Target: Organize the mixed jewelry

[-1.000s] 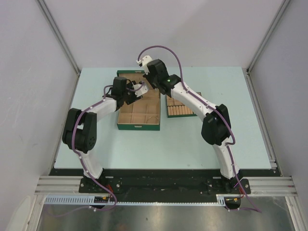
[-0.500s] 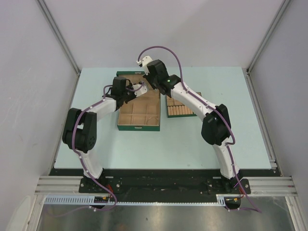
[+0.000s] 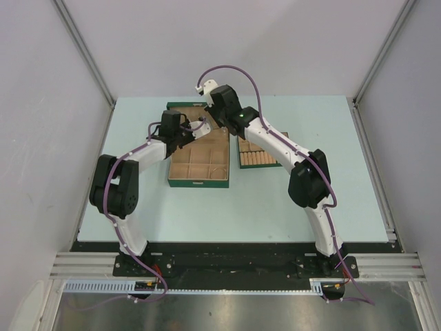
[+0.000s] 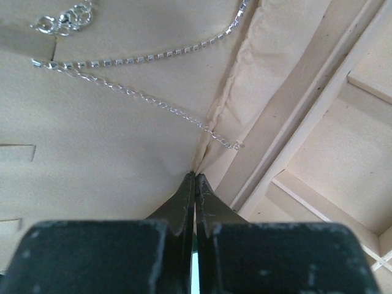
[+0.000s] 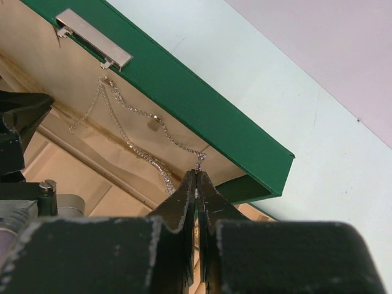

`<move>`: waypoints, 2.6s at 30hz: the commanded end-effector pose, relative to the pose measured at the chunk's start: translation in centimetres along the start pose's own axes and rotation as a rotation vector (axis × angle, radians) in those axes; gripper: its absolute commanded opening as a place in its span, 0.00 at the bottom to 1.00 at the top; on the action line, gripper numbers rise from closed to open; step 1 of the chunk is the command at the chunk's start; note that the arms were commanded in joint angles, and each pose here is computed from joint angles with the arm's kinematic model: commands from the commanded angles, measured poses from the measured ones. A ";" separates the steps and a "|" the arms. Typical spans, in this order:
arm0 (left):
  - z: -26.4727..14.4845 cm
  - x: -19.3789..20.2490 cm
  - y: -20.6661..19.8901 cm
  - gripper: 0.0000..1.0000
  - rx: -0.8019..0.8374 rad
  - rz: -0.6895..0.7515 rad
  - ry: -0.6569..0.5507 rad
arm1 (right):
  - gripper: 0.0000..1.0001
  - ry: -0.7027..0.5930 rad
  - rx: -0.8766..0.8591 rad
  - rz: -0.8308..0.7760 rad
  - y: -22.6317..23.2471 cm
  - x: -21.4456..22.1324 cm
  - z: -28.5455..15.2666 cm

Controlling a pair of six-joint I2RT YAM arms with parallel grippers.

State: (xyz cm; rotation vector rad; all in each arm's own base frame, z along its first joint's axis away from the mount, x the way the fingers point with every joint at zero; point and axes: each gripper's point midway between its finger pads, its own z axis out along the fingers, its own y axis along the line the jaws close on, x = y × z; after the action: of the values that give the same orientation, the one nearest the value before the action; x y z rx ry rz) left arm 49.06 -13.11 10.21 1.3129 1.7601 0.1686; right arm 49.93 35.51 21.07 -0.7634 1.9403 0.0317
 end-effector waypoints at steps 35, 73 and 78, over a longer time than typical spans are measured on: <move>-2.8 -2.2 -2.7 0.00 0.088 -0.007 -0.090 | 0.00 -0.165 0.003 0.031 0.3 -6.9 -3.1; -4.2 -3.3 -4.8 0.00 0.178 -0.022 -0.136 | 0.00 -0.138 0.029 -0.073 3.4 -2.9 -0.2; -4.3 -3.8 -4.7 0.00 0.177 -0.024 -0.146 | 0.00 -0.136 0.026 -0.079 3.6 -2.6 -0.4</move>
State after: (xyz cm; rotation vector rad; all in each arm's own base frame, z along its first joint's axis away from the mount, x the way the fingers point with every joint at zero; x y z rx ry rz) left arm 44.73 -13.89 10.22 1.3642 1.7660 0.0329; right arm 49.12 39.27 21.60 -0.7986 1.8020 0.0099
